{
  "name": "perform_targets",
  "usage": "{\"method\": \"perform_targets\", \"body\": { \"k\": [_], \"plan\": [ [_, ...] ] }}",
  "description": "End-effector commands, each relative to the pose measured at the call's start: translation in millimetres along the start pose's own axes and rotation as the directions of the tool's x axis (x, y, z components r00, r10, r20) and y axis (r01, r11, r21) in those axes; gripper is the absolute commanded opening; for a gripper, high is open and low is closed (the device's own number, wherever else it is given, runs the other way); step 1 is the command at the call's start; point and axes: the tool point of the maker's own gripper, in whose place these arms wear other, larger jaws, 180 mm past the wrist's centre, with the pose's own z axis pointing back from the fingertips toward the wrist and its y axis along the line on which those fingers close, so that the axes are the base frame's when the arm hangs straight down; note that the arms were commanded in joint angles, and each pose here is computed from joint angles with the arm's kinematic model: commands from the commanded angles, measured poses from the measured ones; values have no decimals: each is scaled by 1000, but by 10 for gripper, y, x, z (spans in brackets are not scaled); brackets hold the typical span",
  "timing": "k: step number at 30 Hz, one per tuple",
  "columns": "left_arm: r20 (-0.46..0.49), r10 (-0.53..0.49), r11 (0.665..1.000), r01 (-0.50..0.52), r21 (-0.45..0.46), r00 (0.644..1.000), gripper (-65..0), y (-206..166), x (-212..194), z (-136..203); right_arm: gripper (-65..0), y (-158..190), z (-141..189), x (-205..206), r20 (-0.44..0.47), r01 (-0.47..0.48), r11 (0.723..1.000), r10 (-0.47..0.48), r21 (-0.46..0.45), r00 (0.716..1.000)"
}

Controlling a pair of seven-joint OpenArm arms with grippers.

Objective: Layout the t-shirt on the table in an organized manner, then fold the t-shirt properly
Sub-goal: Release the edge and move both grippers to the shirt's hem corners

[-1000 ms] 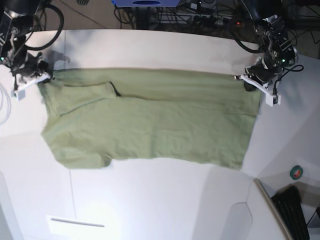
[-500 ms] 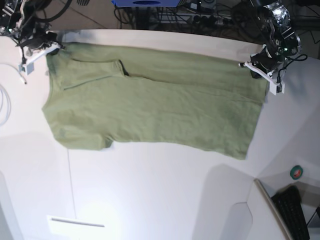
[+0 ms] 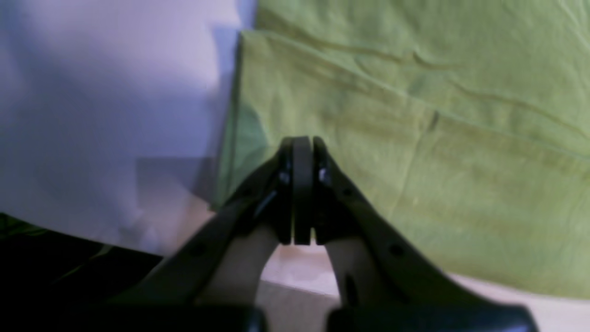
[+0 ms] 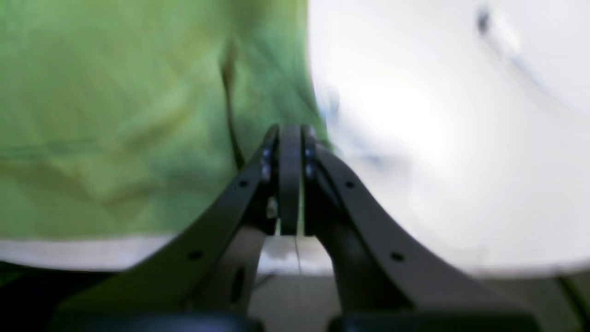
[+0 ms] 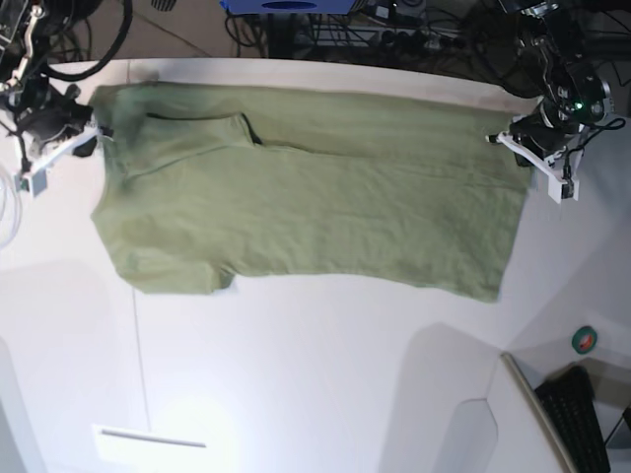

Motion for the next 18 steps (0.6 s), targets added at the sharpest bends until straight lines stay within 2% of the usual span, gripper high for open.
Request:
{"method": "perform_targets", "body": {
  "k": [1,6,9,10,13,15,17,18],
  "plan": [
    [72,5,1000,-4,-14,997,-650,2,222,51,-650,-26,17,339,80,-25,1000,25,-2,996],
    [142,48,997,-38,-74,989,-650,-8,433,128,-650,86,-336,968,81,-66,996,62,52,995],
    [148,28,998,-20,-58,989,-650,87,484,155,-650,153,-618,1244,28,-70,994,67,85,997],
    [148,21,999,-14,-46,989,-650,137,495,164,-621,169,-701,1313,7,-61,994,61,94,998],
    [165,26,1000,-27,4,986,-650,393,581,221,-404,267,-827,1470,-12,-47,992,49,120,999],
    [162,18,1000,-22,21,987,-650,542,651,209,-288,332,-875,1572,22,-54,990,52,129,998],
    [163,22,999,-28,31,986,-650,657,760,160,-206,452,-949,1668,61,-83,987,75,140,995],
    [162,32,999,-37,31,986,-573,691,794,127,-189,505,-998,1673,65,-98,985,90,143,994]
  ]
}}
